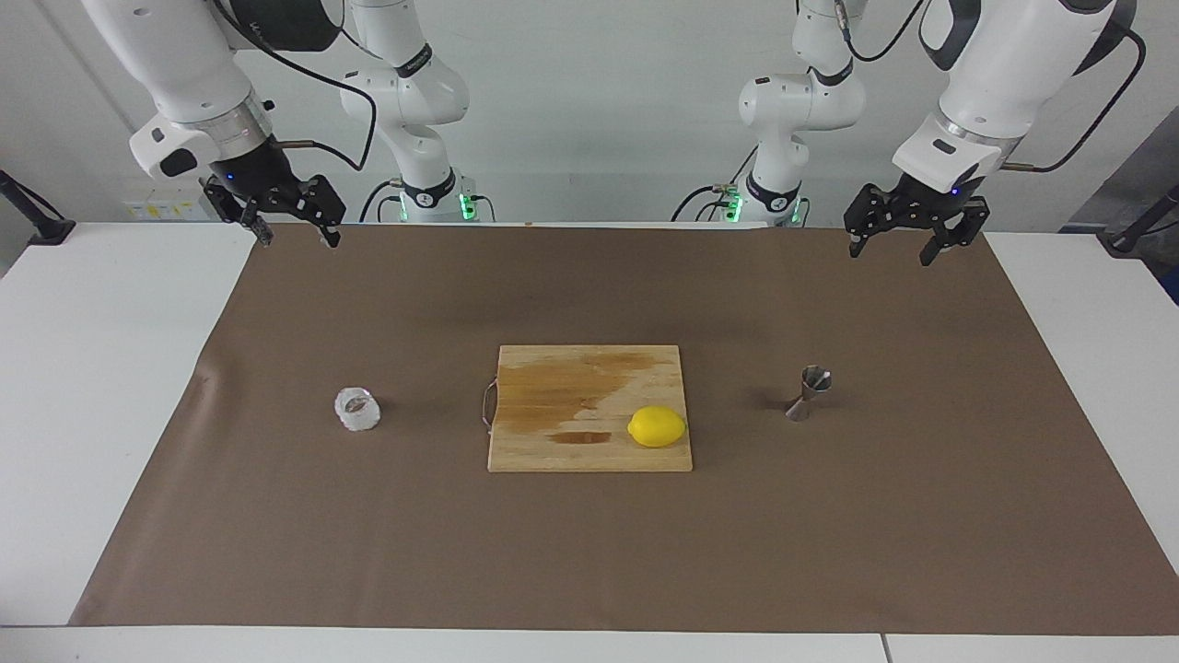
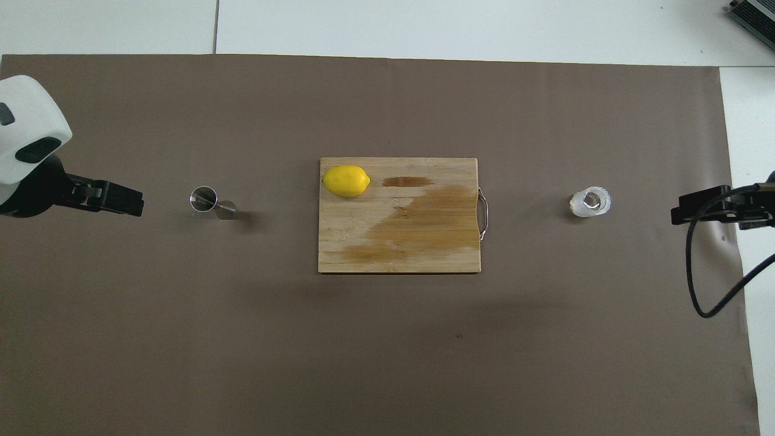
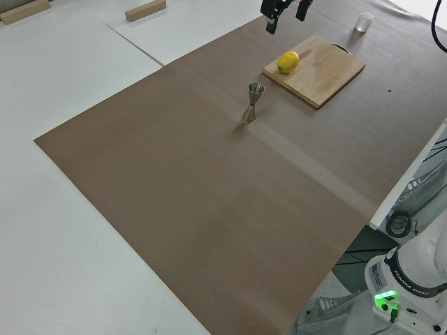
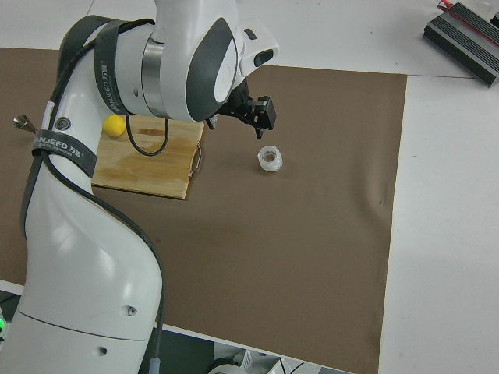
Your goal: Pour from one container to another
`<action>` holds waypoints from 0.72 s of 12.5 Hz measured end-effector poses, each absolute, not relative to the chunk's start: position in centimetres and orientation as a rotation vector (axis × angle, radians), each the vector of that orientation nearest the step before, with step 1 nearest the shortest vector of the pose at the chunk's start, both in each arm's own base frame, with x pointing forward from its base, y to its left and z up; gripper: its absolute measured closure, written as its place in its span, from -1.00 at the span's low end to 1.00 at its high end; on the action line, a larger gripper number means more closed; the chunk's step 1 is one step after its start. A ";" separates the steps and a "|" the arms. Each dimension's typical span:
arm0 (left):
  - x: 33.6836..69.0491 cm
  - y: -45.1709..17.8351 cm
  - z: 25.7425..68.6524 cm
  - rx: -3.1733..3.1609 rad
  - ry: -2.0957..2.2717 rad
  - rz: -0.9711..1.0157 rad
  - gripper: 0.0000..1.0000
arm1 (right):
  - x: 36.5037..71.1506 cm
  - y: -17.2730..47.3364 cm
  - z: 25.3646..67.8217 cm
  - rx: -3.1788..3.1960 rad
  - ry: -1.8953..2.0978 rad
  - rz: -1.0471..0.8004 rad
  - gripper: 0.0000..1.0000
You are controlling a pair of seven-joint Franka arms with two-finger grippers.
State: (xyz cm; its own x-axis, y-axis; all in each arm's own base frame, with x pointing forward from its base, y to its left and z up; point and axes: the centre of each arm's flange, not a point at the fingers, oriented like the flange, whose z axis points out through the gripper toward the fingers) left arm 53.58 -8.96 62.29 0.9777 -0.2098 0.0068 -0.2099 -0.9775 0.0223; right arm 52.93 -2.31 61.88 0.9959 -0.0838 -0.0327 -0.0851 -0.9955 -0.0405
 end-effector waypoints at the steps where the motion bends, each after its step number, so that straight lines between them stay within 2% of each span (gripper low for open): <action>1: 53.6 -9.1 62.1 3.100 -0.330 0.000 -1.00 | 52.9 -2.3 61.9 -3.097 0.131 0.048 -1.00; 5: 55.4 -8.1 59.2 3.062 -0.237 -0.073 -1.00 | 52.9 -2.3 61.9 -3.097 0.131 0.048 -1.00; 9: 58.4 -4.6 54.2 2.933 0.149 -0.159 -1.00 | 52.9 -2.3 61.9 -3.097 0.131 0.048 -1.00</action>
State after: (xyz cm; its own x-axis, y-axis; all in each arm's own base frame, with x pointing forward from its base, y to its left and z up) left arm 58.39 -4.63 54.23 0.9891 0.0893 -0.1167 0.1109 -0.9748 0.1935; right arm 52.93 -2.31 61.88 0.9959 -0.0839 -0.0327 -0.0851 -0.9955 -0.0405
